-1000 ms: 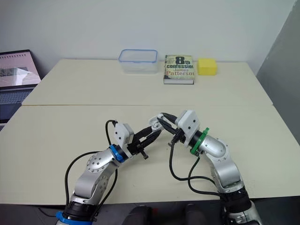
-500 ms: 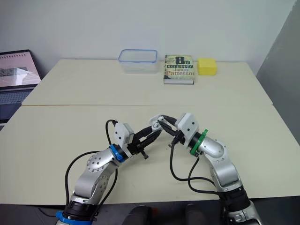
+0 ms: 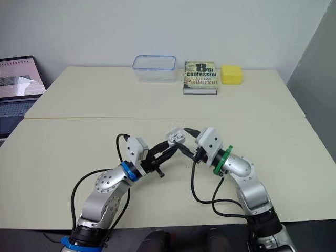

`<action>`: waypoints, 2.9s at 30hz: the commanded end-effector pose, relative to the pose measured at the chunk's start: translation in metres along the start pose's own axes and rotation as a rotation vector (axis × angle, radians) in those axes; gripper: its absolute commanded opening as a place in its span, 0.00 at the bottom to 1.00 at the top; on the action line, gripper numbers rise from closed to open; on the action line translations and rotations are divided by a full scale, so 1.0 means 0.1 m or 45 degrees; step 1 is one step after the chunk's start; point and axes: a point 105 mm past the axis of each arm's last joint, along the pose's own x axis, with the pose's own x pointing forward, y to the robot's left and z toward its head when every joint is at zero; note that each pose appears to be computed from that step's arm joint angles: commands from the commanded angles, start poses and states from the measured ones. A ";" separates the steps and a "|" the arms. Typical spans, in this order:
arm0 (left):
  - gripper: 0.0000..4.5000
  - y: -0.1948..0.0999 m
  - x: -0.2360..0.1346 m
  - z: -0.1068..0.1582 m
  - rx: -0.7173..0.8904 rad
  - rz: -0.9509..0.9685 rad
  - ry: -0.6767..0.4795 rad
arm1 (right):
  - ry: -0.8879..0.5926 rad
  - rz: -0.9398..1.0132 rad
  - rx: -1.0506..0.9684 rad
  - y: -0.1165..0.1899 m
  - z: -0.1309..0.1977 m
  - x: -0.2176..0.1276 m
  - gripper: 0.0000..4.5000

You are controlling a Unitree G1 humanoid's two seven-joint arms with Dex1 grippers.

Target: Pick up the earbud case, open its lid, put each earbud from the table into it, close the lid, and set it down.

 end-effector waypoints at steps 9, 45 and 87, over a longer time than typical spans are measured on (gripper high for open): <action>0.17 -0.05 0.04 0.13 0.017 -0.053 -0.060 | -0.054 0.051 -0.041 -0.05 0.41 -0.38 0.69; 0.17 -0.67 0.03 0.16 -0.147 -1.001 0.117 | 0.456 0.720 0.157 -0.07 0.53 -0.78 0.00; 1.00 0.37 -0.80 -0.20 -0.162 -0.351 0.777 | 0.623 0.478 -0.180 -0.31 0.33 -1.11 0.28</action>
